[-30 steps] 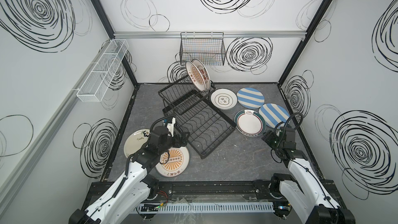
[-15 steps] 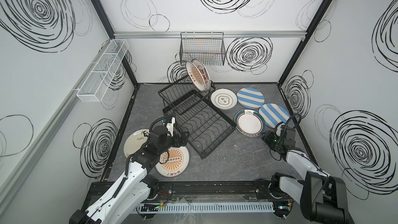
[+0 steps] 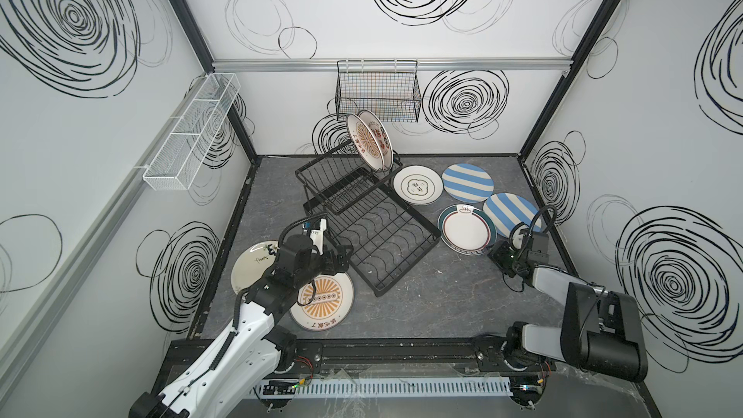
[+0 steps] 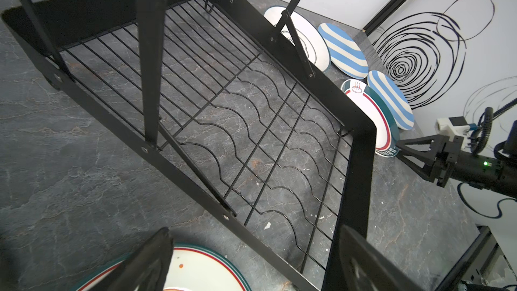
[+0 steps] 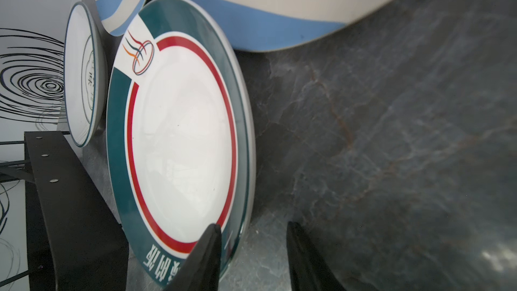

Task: Load plates into a dish rack
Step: Pick up the plate from the middle-right of the table.

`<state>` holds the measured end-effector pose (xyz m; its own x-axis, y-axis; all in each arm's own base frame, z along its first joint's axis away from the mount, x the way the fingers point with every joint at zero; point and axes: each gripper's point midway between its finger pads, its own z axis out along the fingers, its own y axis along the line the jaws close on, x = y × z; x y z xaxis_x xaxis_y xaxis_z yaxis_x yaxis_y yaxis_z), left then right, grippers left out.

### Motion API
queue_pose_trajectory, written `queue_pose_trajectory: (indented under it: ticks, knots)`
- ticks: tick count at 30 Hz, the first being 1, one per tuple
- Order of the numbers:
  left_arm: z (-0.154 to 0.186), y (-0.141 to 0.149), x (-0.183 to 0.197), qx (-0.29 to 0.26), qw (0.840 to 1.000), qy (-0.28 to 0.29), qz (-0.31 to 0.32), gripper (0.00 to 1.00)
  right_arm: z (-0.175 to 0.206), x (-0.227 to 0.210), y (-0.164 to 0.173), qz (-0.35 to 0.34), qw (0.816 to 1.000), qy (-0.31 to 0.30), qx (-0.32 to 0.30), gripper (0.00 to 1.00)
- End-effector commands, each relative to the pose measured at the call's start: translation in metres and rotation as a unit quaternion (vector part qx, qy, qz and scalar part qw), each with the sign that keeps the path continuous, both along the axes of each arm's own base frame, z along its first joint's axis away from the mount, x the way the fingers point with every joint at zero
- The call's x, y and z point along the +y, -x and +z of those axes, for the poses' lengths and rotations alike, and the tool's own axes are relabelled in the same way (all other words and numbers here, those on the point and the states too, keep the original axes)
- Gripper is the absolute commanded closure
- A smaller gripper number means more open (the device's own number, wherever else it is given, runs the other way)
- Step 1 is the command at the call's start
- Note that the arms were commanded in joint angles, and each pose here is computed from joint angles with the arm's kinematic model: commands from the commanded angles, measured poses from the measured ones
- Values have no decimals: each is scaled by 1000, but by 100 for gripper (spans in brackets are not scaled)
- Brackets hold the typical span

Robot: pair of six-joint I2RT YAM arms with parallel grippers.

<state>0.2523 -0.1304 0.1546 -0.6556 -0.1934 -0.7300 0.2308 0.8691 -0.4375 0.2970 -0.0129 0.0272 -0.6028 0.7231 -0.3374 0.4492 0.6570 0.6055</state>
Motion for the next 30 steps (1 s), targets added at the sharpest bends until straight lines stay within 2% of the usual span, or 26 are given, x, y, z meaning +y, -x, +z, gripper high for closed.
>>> queue_pose_trajectory:
  ticks: [1,11,15,17,18,23,27,30]
  knots:
    - [14,-6,1,-26,1000,6,4,4,-1,-8,-5,-8,1000,13,-9,59]
    - [14,-6,1,-26,1000,6,4,4,-2,-11,-19,-4,1000,3,-18,63]
    - [15,-5,1,-27,1000,6,4,4,-2,-14,-24,-5,1000,8,-19,73]
    - [15,-6,1,-27,1000,7,4,4,-5,-16,-26,-5,1000,9,-14,85]
    - [14,-6,1,-25,1000,6,5,4,-8,-17,-26,-6,1000,8,-10,87]
    - [16,-6,3,-28,1000,6,9,4,-16,-20,-24,-7,1000,4,-1,89]
    - [16,-6,4,-29,1000,5,11,4,-13,-21,-25,-2,1000,8,2,98]
    - [17,-6,4,-30,999,4,13,4,-4,-28,-26,-3,1000,28,4,100]
